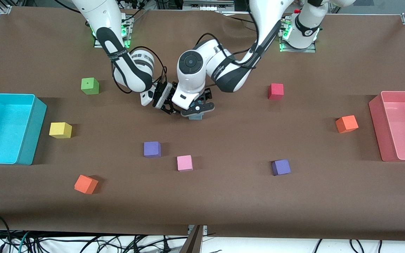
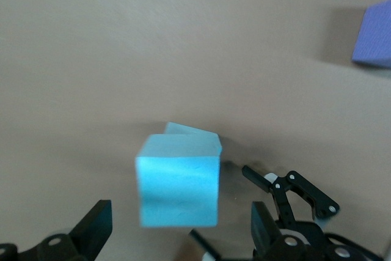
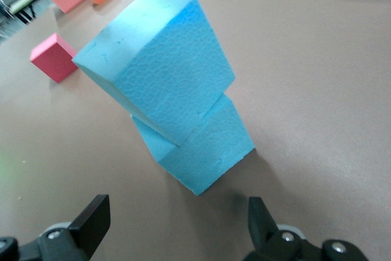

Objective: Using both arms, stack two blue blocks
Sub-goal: 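Open the left gripper and raise it off the stack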

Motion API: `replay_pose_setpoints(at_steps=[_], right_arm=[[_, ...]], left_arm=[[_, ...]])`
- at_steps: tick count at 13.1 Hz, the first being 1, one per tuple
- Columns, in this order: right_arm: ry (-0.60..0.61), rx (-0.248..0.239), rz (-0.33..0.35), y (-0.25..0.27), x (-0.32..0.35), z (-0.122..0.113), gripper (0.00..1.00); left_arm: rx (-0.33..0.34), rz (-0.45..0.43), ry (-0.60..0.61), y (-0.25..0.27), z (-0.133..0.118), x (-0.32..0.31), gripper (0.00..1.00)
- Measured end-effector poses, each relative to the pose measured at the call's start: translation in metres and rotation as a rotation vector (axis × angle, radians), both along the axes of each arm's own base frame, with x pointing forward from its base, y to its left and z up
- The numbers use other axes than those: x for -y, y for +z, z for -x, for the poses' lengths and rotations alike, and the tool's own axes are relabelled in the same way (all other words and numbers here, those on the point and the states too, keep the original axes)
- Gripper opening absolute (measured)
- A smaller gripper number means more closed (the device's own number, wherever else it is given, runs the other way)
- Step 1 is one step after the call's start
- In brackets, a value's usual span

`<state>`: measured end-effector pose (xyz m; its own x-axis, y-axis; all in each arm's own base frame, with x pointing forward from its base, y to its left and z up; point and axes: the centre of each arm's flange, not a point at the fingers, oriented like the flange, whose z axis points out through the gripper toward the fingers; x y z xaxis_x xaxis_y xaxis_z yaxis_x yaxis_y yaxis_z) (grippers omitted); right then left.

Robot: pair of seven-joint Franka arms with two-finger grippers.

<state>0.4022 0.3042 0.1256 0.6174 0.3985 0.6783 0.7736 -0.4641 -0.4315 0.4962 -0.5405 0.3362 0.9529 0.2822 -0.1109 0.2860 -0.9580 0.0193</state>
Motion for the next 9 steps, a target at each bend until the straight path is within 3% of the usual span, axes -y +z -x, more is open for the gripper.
replay_pose_setpoints(at_steps=[2, 6, 9], right_arm=[[0.037, -0.021, -0.032, -0.003, 0.014, -0.004, 1.0], [0.103, -0.114, -0.049, 0.04, 0.033, -0.03, 1.0], [0.151, -0.215, -0.071, 0.07, 0.058, -0.046, 1.0]], left_arm=[[-0.003, -0.009, 0.027, 0.043, -0.014, -0.028, 1.0], [-0.028, -0.006, 0.127, 0.118, -0.052, -0.121, 1.0], [-0.034, -0.007, 0.112, 0.162, -0.078, -0.221, 1.0]])
